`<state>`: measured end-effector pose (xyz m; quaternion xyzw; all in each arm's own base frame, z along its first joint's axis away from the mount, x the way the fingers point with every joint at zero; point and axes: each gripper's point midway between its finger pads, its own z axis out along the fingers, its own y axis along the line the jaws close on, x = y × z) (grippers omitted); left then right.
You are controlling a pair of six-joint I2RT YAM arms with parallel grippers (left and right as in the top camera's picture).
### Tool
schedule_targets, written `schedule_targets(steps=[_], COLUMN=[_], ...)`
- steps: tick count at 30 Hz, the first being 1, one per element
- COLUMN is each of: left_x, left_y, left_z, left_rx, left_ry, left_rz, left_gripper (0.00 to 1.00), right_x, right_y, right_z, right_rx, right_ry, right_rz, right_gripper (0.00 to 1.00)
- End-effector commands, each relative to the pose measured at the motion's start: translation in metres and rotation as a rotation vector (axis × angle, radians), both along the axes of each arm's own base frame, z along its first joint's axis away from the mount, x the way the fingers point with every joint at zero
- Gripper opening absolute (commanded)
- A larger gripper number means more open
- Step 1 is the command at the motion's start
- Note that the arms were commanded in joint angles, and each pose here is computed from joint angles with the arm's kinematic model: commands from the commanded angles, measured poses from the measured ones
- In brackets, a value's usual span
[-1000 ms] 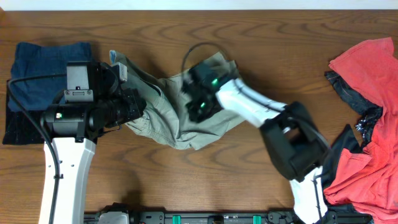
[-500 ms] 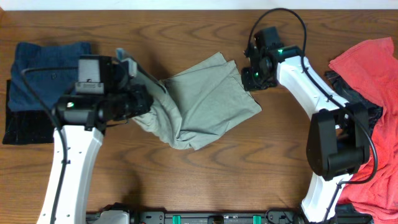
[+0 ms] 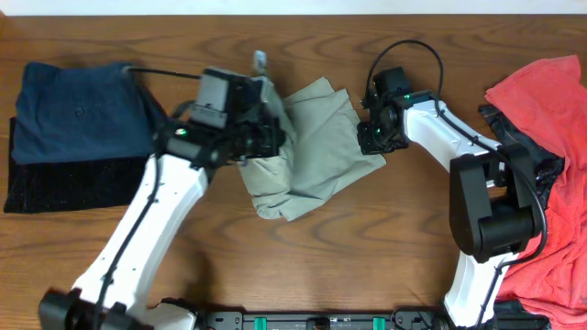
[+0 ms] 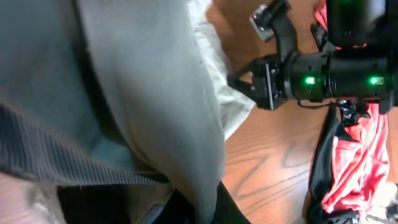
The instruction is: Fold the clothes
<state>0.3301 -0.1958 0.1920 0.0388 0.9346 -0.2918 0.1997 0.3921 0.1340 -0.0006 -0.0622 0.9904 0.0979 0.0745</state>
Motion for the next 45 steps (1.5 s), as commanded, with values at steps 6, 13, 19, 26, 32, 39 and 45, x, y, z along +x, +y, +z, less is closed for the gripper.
schedule_targets(steps=[6, 13, 19, 26, 32, 39, 45], left_x=[0.017, 0.025, 0.046, 0.1, 0.133, 0.149, 0.146], left_y=[-0.052, -0.084, -0.065, 0.011, 0.059, 0.058, 0.058], left_z=[-0.019, -0.01, 0.001, 0.002, -0.017, -0.077, -0.134], left_rx=[-0.065, -0.17, -0.17, -0.085, 0.047, 0.109, 0.142], left_ry=[0.02, -0.037, -0.126, -0.215, -0.279, -0.225, -0.111], left_rz=[-0.036, -0.11, -0.098, 0.125, 0.244, 0.202, 0.193], left_gripper=[0.06, 0.25, 0.73, 0.73, 0.73, 0.73, 0.73], right_x=[-0.023, -0.025, -0.01, 0.015, -0.002, -0.043, -0.075], right_y=[0.002, 0.002, -0.021, -0.072, -0.005, 0.068, 0.095], right_z=[-0.018, -0.017, 0.014, 0.103, 0.172, 0.171, 0.136], right_rx=[-0.017, -0.016, -0.034, -0.074, 0.303, 0.461, 0.397], right_ry=[0.08, 0.092, 0.052, -0.09, -0.143, -0.012, 0.092], right_rz=[-0.014, -0.027, -0.096, -0.216, -0.052, 0.113, 0.177], right_gripper=[0.08, 0.09, 0.16, 0.17, 0.15, 0.17, 0.19])
